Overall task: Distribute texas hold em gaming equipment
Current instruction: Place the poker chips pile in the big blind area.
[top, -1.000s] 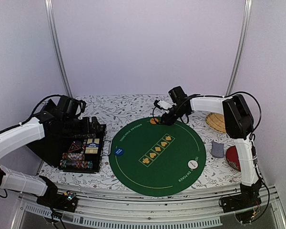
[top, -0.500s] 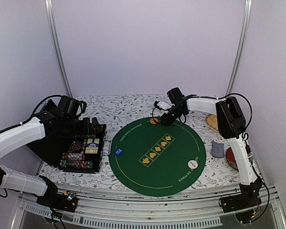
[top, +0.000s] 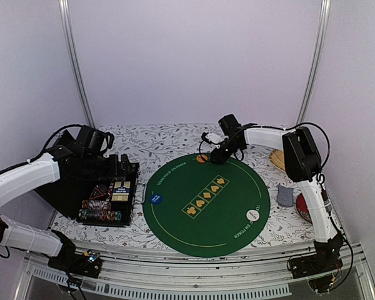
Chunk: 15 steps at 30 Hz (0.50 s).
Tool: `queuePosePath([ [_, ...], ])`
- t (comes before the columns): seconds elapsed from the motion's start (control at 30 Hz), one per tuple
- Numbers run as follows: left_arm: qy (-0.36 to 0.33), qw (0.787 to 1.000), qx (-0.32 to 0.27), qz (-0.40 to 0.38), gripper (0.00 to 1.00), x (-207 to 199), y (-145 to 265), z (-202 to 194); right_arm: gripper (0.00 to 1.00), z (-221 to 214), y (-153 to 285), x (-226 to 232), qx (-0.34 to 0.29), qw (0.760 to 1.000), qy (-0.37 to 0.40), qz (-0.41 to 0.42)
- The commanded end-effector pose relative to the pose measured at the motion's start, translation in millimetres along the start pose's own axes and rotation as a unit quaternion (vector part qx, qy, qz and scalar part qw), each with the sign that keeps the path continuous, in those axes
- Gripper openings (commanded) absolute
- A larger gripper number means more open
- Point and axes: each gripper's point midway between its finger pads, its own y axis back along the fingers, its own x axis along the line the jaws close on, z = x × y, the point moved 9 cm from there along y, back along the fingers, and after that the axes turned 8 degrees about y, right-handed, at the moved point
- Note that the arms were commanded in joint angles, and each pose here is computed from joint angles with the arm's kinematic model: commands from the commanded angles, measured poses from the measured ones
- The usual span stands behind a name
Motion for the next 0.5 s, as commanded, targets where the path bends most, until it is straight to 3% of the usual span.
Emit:
queuePosePath([
  [0.0,-0.006,1.0,-0.009,-0.002,0.98,-2.2,3.4,8.7,0.36,-25.6,-30.5,8.4,0.051,0.999,0.008,0.001],
  [0.27,-0.007,1.0,-0.006,0.0,0.98,-2.1,1.8,8.2,0.48,-29.0,-33.4,9.0,0.058,0.998,0.012,0.001],
  [0.47,-0.008,1.0,-0.009,0.002,0.98,-1.4,3.7,8.4,0.5,-32.1,-38.5,11.0,0.06,0.998,0.017,0.007],
])
